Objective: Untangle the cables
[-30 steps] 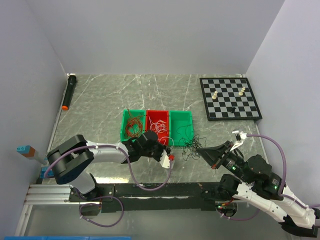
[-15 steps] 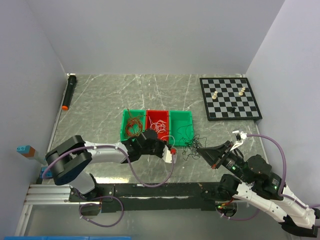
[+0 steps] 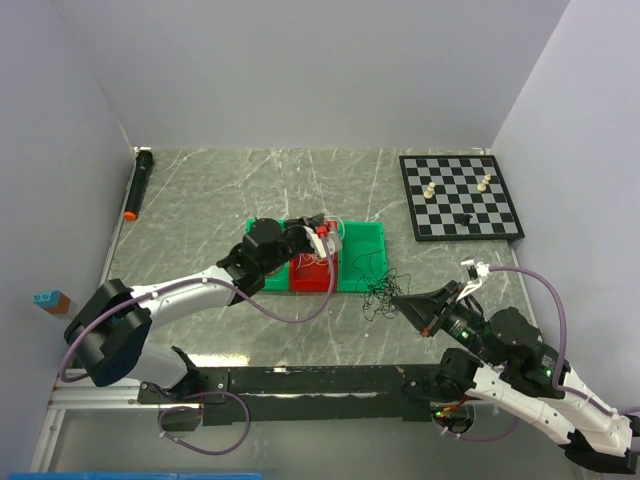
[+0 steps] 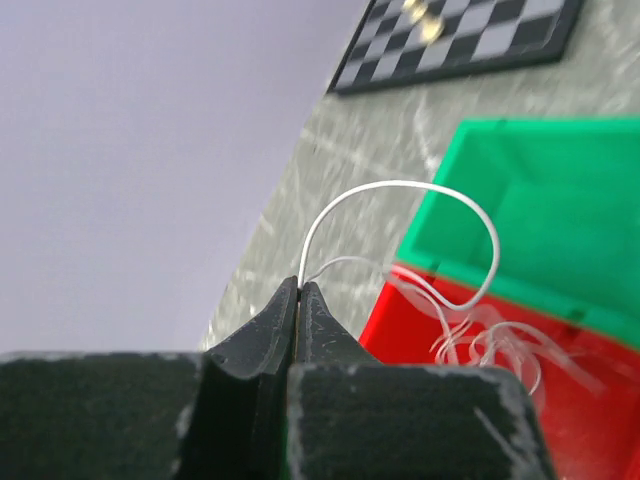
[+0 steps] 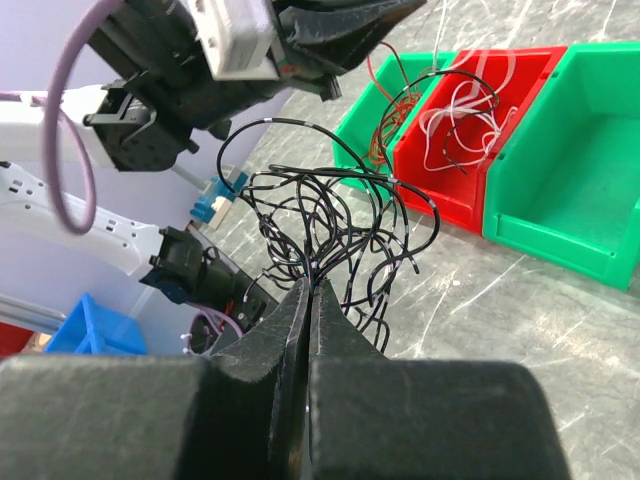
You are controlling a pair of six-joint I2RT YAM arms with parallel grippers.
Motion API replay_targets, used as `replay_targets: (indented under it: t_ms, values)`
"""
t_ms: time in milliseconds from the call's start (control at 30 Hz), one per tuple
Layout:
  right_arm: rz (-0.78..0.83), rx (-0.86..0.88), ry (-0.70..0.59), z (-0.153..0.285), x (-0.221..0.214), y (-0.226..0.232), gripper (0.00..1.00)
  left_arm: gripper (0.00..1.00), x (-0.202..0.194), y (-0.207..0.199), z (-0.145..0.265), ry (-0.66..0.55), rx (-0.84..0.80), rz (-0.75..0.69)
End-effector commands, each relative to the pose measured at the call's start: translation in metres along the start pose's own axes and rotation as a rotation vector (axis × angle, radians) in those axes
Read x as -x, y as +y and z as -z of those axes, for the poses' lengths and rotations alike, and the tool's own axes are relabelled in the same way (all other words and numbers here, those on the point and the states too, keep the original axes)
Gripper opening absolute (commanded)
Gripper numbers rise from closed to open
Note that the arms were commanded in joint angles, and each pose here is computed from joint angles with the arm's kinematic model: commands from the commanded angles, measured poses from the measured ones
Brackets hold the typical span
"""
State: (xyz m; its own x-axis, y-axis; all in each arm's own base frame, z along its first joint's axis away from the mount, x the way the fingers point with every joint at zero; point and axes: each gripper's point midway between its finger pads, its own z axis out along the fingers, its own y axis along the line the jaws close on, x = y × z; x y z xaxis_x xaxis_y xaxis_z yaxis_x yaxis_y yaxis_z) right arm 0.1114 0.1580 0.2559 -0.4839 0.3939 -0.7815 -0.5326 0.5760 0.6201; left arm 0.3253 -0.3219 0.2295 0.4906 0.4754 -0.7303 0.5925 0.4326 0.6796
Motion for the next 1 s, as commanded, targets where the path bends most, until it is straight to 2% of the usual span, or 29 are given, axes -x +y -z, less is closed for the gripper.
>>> replay_targets:
  t_ms: [0,233,433,633,733,900,933,967]
  values:
    - [-0.014,0.016,-0.013,-0.002,0.007,0.008,0.0,0.03,-0.028,-0.002,0.013,0.061,0.0,0.027]
    - [-0.015,0.012,-0.013,-0.004,0.008,0.008,0.0,0.02,-0.051,-0.024,0.018,0.102,-0.059,0.02]
    - [-0.012,0.003,-0.024,-0.007,0.007,0.005,0.0,0.01,-0.077,-0.024,-0.002,0.208,-0.05,0.012]
    - [-0.008,-0.004,-0.025,-0.009,0.006,0.004,0.0,0.01,-0.098,-0.037,-0.026,0.273,-0.113,-0.008]
    - [-0.006,-0.005,-0.023,-0.007,0.007,0.004,0.0,0.01,-0.11,-0.042,-0.029,0.319,-0.124,-0.019]
    - [-0.005,-0.005,-0.04,-0.004,0.011,0.003,0.0,0.01,-0.113,-0.05,-0.024,0.327,-0.163,-0.051]
    - [-0.004,-0.004,-0.042,-0.004,0.011,0.004,0.0,0.02,-0.113,-0.049,-0.024,0.328,-0.164,-0.052]
    - [-0.004,-0.004,-0.042,-0.005,0.011,0.004,0.0,0.09,-0.112,-0.049,-0.023,0.333,-0.172,-0.051]
